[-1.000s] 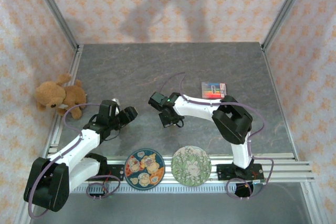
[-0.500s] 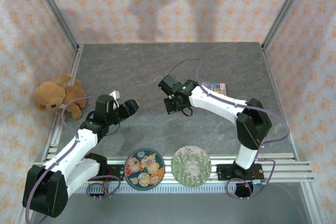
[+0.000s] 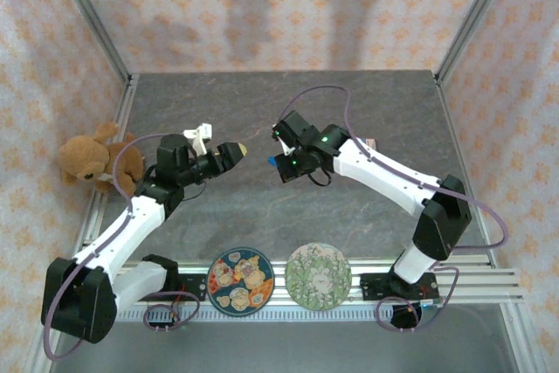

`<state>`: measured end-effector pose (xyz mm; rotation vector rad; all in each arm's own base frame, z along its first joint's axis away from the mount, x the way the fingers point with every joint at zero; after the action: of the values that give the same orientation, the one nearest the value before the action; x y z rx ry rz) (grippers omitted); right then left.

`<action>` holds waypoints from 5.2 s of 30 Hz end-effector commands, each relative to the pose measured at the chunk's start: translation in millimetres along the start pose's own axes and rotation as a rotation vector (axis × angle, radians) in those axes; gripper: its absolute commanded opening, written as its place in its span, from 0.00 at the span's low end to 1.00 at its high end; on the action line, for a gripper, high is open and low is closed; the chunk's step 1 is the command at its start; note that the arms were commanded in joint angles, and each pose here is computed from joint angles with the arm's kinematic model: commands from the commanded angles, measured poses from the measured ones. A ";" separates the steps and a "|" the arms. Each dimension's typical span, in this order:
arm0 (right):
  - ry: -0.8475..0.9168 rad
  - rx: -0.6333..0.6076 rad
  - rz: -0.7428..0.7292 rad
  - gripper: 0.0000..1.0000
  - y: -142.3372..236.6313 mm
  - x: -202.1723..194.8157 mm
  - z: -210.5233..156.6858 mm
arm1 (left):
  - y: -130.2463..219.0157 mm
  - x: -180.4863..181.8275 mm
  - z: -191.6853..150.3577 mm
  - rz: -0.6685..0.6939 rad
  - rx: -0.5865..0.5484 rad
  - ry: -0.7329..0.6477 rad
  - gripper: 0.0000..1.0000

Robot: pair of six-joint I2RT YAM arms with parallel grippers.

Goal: Remove the keys from the keyring

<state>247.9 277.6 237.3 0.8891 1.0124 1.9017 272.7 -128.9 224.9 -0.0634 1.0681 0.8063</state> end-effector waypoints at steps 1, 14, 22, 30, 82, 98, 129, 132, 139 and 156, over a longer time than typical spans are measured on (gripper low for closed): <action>0.014 -0.046 0.096 0.00 27.3 11.1 6.5 | -6.4 -29.3 1.1 -0.163 0.028 -0.042 0.68; 0.007 -0.072 0.198 0.00 41.6 21.0 5.8 | -32.1 -57.9 -9.9 -0.272 0.078 -0.073 0.61; -0.002 -0.085 0.185 0.00 43.2 18.5 4.9 | -34.2 -59.7 -17.2 -0.266 0.094 -0.084 0.18; -0.064 -0.130 0.182 0.35 47.2 6.8 8.3 | -23.1 -64.7 -9.9 -0.189 0.058 -0.136 0.00; -0.144 -0.645 0.753 0.68 53.5 -17.2 36.2 | -35.1 -106.4 52.9 -0.139 -0.009 -0.023 0.00; -0.063 -0.685 0.830 0.69 63.3 0.1 45.2 | -30.6 -124.0 57.2 -0.267 -0.026 0.039 0.00; -0.026 -0.689 1.058 0.64 81.1 19.0 42.8 | -22.4 -136.7 68.9 -0.361 -0.094 0.073 0.00; -0.041 -0.699 1.044 0.66 77.9 18.8 47.0 | -23.1 -139.7 70.0 -0.404 -0.093 0.099 0.00; -0.046 -0.740 1.079 0.64 84.7 20.2 53.2 | -22.1 -139.3 69.9 -0.420 -0.101 0.112 0.00; -0.085 -0.756 1.102 0.36 84.9 16.9 48.3 | -2.1 -128.5 78.0 -0.401 -0.201 0.112 0.00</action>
<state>258.2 278.7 326.3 1.1675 -0.3681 2.7335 307.9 -176.7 353.5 -0.4292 1.0904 0.5575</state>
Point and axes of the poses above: each hand's point on the last joint's axis, 136 mm out from that joint toward the fingers, its own y axis back along the fingers, its own x axis along the line the jaws close on, z = x × y, the point moved 6 cm from there along y, back along the fingers, and after that the axes turned 5 degrees about -y, right-handed, at the moved point
